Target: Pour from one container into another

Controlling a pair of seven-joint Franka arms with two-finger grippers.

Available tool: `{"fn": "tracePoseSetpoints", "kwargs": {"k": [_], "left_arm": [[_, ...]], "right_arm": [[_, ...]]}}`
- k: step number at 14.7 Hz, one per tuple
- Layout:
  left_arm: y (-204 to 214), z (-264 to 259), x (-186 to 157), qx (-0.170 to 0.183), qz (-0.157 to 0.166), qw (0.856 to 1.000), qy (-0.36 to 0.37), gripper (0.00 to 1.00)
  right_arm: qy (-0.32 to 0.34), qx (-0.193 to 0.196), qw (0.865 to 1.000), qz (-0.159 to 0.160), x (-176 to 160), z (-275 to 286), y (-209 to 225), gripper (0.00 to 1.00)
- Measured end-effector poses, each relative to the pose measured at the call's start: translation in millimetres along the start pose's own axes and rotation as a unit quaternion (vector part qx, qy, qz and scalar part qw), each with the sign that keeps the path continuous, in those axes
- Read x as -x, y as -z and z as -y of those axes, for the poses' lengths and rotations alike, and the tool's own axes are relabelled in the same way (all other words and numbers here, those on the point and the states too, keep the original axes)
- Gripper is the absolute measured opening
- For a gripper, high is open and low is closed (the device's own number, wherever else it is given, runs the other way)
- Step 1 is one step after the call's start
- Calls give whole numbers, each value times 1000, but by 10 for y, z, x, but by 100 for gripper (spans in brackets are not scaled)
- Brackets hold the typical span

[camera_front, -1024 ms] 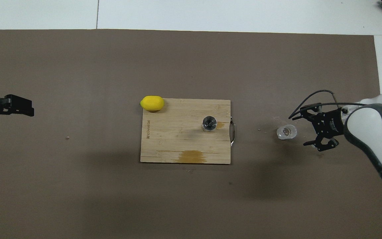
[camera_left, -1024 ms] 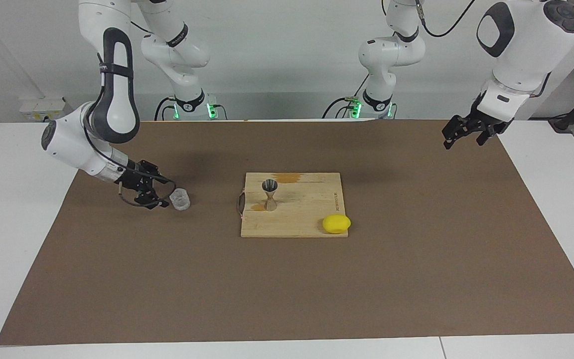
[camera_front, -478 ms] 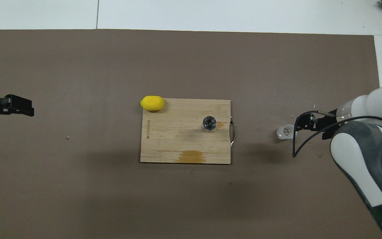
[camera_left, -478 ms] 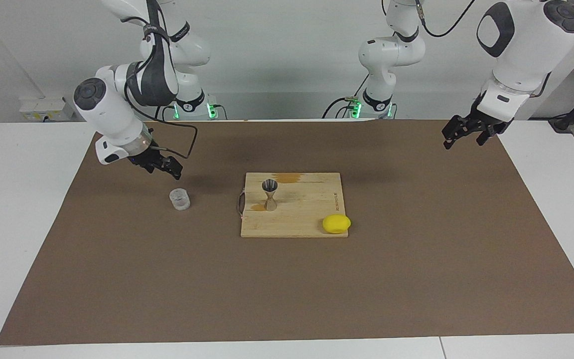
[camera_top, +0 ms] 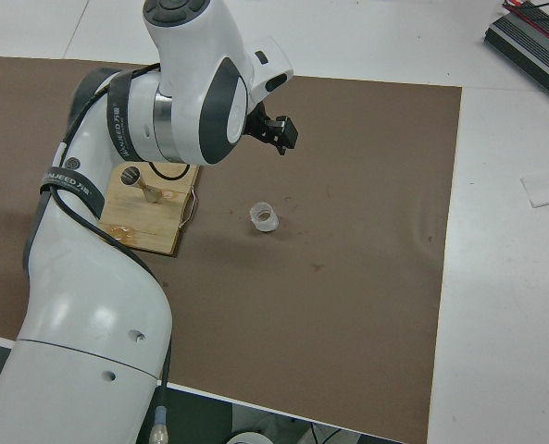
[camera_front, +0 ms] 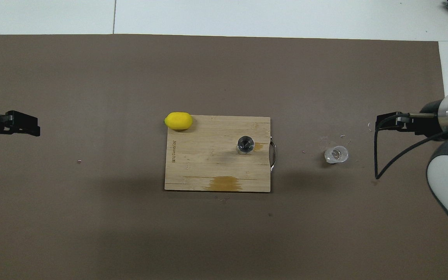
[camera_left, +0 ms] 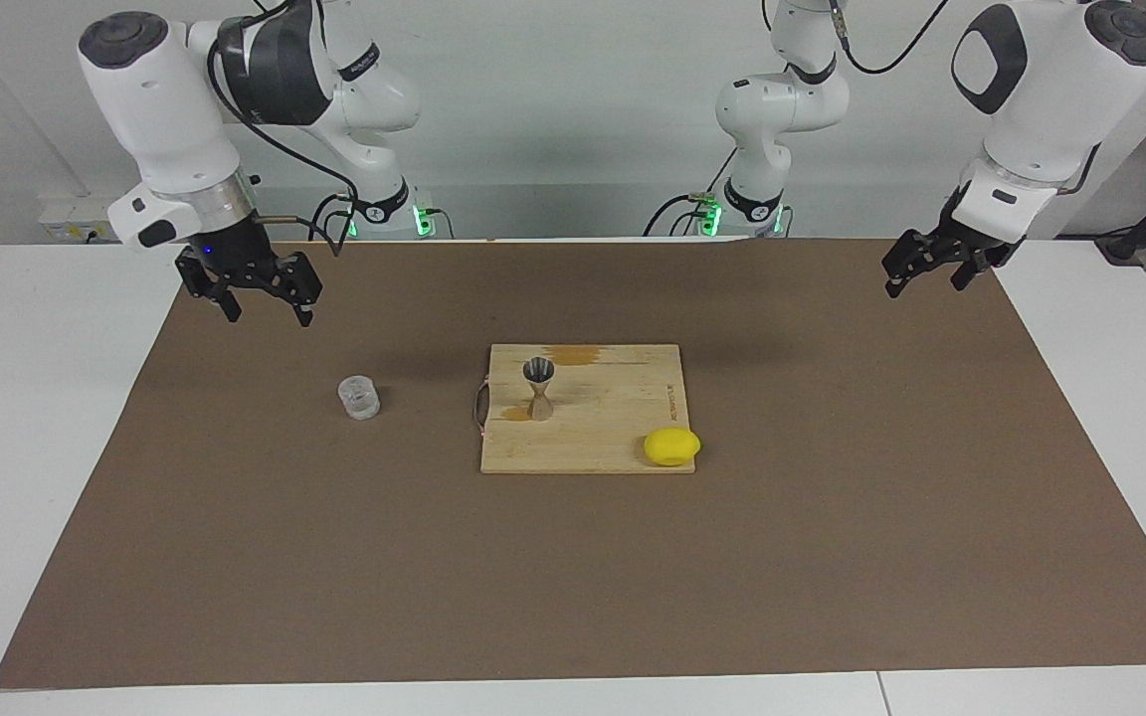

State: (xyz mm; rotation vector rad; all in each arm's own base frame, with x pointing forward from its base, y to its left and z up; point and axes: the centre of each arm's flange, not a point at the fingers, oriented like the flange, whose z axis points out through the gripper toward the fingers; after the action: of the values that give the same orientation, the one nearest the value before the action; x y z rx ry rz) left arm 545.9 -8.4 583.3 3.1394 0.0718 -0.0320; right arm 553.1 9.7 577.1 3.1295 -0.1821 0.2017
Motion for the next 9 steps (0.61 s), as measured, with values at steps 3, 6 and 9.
{"fn": "tracePoseSetpoints", "kwargs": {"k": [3, 6, 9], "left_arm": [[0, 0, 0, 0, 0, 1000, 0, 100], [0, -1, 0, 0, 0, 1000, 0, 100], [0, -1, 0, 0, 0, 1000, 0, 100]], "right_arm": [[-1, 2, 1000, 3, -86, -10, 277, 100], [-1, 5, 1000, 29, -141, -9, 320, 100], [-1, 8, 998, 55, -113, -7, 246, 100]]}}
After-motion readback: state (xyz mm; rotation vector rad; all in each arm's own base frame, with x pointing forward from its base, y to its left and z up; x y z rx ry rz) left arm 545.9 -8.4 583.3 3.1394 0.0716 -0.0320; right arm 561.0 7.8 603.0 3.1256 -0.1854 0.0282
